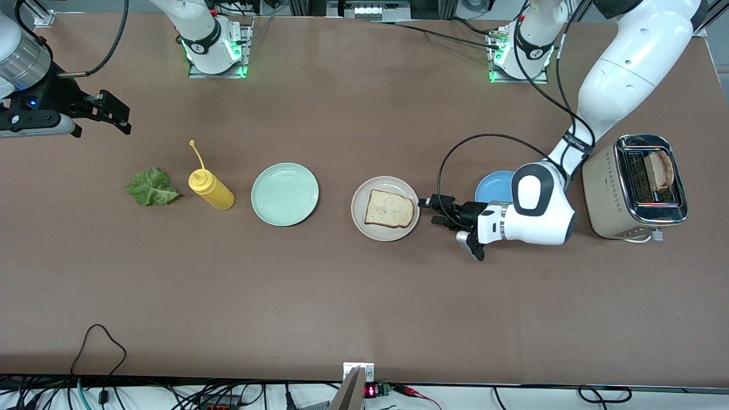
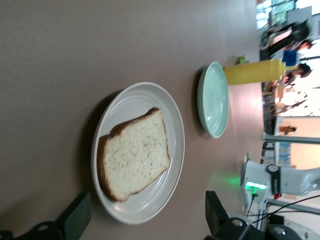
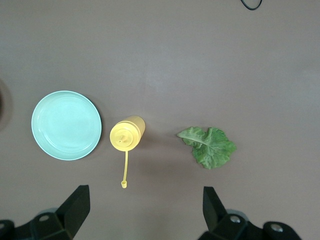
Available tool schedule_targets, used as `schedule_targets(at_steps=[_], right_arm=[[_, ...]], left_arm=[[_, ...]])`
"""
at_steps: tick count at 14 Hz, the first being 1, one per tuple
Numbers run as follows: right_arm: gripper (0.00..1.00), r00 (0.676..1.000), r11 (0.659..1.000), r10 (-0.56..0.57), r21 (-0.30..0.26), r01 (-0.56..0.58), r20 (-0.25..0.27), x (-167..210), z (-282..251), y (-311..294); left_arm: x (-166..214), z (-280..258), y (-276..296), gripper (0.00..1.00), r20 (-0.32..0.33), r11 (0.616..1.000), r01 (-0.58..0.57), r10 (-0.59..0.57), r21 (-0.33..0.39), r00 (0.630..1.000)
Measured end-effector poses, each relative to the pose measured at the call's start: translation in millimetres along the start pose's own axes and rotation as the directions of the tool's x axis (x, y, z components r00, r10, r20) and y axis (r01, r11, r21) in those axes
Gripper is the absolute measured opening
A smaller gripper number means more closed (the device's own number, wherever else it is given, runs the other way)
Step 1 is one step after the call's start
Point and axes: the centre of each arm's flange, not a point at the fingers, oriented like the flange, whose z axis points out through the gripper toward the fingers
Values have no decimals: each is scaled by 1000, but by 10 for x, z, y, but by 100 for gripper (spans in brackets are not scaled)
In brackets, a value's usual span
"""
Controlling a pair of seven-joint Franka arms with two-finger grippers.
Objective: Make sandwich in beige plate with both arms
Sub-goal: 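Withdraw the left gripper to the toaster while the right gripper reaches the mustard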
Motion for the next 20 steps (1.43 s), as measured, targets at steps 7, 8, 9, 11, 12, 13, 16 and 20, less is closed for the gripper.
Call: schedule_targets(at_steps=[7,8,9,11,12,13,16,20], right_arm=[[100,981,952,-184,238,192,-58,-102,173,757],[100,970,929,-228,279,242,-82,-134,251,870],[100,954,900,-275,317,299,-117,-163,328,962],[100,913,829,-355,382,407,-203,-218,488,1111],[100,891,795,-383,404,453,-244,-249,577,1178],[100,867,760,-409,420,496,-285,-280,669,1238],[100,770,634,-462,443,634,-440,-352,986,1356],[100,572,448,-488,373,813,-660,-380,1549,1444]], left_arm=[[-14,-601,297,100,251,924,-61,-39,377,967],[-30,-688,302,100,281,901,-53,-77,430,957],[-37,-780,312,100,307,875,-55,-109,481,945],[-47,-976,351,100,354,811,-79,-164,580,921],[-52,-1081,396,100,363,775,-79,-200,627,910],[-60,-1187,465,100,360,737,-73,-239,672,902],[-83,-1562,820,100,305,634,-49,-302,772,903],[-144,-2233,1460,100,198,554,-7,-286,833,938]])
